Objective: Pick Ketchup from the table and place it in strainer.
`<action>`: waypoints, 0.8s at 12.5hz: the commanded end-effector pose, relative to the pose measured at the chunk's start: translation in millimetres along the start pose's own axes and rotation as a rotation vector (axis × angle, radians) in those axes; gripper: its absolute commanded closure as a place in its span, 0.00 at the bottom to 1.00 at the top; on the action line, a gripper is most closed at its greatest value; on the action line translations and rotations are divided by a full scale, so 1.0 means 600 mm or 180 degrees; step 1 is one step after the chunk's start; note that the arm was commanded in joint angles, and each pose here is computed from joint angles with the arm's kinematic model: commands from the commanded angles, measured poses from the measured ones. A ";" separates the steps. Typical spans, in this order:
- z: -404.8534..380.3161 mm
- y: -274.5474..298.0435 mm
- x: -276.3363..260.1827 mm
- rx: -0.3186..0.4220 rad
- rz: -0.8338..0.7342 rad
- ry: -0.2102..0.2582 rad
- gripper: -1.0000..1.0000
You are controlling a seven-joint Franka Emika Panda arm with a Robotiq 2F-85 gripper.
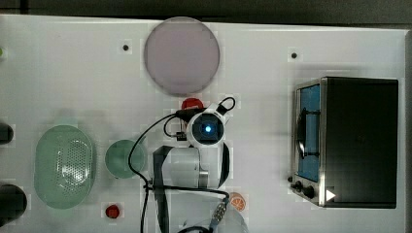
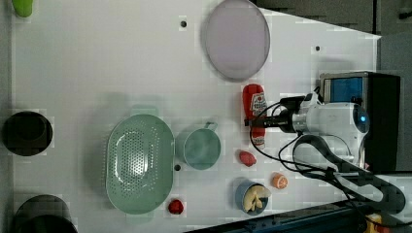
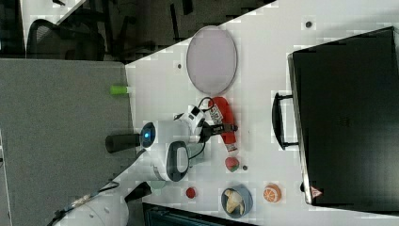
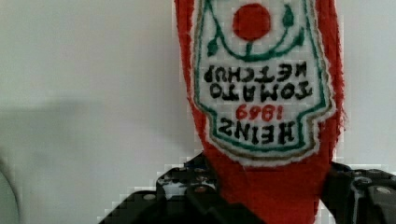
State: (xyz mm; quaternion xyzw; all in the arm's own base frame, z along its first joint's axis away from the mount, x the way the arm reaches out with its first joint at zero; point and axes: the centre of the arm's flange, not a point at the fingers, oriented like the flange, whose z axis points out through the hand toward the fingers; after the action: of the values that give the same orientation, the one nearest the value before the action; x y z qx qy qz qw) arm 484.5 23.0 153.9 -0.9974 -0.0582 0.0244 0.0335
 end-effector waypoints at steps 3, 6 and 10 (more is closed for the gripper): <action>-0.206 -0.035 0.046 -0.0092 0.0234 0.0479 0.37; -0.323 -0.108 0.046 -0.0122 0.0256 0.0460 0.37; -0.388 -0.254 0.025 -0.0181 0.0387 0.0186 0.37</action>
State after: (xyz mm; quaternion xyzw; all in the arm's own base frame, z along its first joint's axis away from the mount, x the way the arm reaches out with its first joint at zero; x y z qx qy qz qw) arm 506.2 121.8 426.6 -0.9985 -0.0197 -0.0503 0.0086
